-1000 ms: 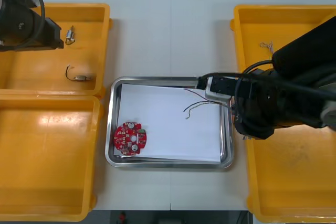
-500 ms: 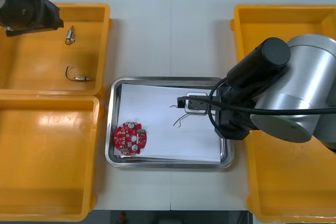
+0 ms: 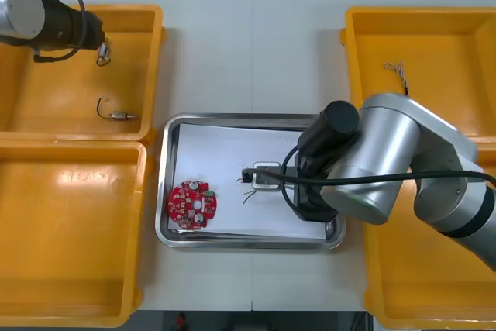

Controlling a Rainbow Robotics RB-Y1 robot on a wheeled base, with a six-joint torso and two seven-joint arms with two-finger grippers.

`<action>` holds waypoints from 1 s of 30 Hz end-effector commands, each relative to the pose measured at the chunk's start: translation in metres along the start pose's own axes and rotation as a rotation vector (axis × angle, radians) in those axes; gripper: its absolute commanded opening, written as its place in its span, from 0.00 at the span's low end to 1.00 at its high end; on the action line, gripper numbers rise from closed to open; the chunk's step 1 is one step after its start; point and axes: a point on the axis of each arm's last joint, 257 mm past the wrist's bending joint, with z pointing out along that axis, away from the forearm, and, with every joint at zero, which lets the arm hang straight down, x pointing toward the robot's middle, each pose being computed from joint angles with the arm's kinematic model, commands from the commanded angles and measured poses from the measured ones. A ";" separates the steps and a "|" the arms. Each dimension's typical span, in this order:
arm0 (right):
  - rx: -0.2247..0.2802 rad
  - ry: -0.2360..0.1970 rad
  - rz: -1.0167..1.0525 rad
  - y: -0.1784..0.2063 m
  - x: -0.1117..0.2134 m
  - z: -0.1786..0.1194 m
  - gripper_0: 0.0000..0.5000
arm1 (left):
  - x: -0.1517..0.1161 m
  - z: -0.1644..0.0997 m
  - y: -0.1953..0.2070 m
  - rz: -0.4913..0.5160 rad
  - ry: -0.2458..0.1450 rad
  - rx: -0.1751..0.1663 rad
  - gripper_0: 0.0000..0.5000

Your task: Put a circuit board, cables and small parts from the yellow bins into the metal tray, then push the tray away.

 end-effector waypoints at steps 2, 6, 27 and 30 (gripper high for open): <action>0.033 -0.019 -0.103 0.003 -0.027 0.016 0.00 | -0.035 -0.002 -0.027 0.057 -0.074 0.024 1.00; 0.027 -0.018 -0.097 0.003 -0.028 0.022 0.00 | -0.032 0.009 -0.030 0.083 -0.097 0.017 1.00; 0.042 -0.006 -0.101 0.003 -0.027 -0.006 1.00 | -0.012 0.033 -0.022 0.120 -0.094 -0.026 1.00; 0.058 0.003 -0.088 -0.003 -0.022 -0.021 1.00 | -0.009 0.035 -0.022 0.118 -0.089 -0.028 1.00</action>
